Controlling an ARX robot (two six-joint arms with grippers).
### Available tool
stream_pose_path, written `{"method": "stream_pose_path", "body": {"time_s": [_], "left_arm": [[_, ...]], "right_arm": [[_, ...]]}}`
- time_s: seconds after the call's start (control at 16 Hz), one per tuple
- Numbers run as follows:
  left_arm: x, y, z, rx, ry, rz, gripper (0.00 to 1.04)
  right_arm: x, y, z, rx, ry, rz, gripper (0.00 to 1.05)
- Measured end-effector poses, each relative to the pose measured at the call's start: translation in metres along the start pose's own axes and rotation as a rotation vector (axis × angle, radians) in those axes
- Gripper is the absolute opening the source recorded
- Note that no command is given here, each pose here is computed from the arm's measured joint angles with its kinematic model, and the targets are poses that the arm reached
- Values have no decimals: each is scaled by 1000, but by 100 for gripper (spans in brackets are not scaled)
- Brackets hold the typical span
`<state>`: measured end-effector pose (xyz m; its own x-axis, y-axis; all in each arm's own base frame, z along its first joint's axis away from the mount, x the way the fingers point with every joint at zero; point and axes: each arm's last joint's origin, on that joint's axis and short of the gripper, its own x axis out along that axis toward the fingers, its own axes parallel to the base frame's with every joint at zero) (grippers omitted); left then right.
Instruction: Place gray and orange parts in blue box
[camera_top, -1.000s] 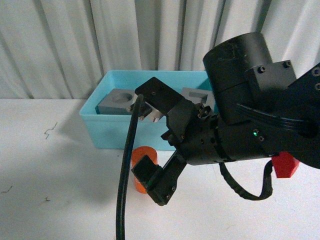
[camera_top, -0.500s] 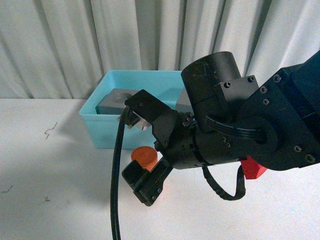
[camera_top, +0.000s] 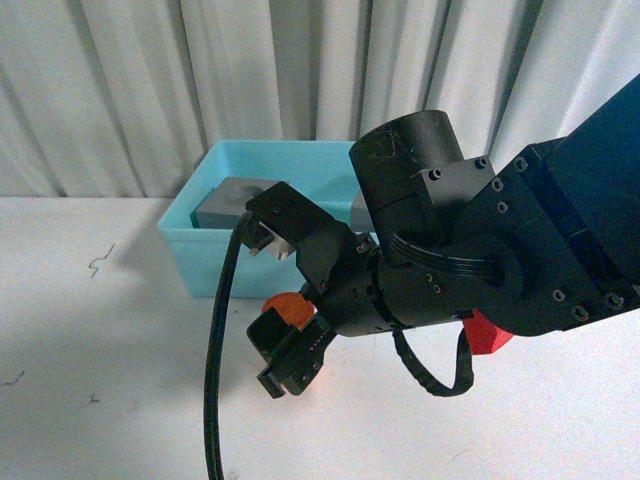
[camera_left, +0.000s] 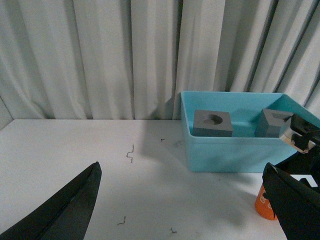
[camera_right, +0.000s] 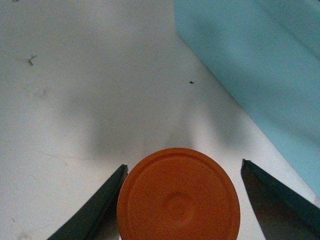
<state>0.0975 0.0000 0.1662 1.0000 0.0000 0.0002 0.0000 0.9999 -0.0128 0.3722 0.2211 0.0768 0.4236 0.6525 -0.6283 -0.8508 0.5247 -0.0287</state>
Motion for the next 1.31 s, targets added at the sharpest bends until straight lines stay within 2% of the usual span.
{"method": "stream_pose_path", "body": {"time_s": [0.12, 0.19, 0.31, 0.38, 0.56, 0.62, 0.75, 0.88, 1.06, 1.31], "left_arm": [[0, 0, 0, 0, 0, 0, 98], [0, 0, 0, 0, 0, 0, 98], [0, 0, 0, 0, 0, 0, 98], [0, 0, 0, 0, 0, 0, 98], [0, 0, 0, 0, 0, 0, 98], [0, 0, 0, 0, 0, 0, 98], [0, 0, 0, 0, 0, 0, 98], [0, 0, 0, 0, 0, 0, 98], [0, 0, 0, 0, 0, 0, 98], [0, 0, 0, 0, 0, 0, 98]], "right_arm": [[0, -1, 1, 8, -15, -6, 54], [-1, -1, 3, 9, -35, -17, 48], [-22, 6, 5, 8, -94, -68, 48], [-46, 11, 15, 37, -174, -97, 48], [-147, 14, 52, 139, -447, -279, 48], [-182, 1, 59, 168, -527, -391, 48], [-200, -41, 62, 237, -599, -549, 48], [-180, -63, 73, 281, -603, -543, 48], [-129, -82, 110, 308, -590, -490, 47], [-50, -85, 89, 407, -422, -435, 47]]}}
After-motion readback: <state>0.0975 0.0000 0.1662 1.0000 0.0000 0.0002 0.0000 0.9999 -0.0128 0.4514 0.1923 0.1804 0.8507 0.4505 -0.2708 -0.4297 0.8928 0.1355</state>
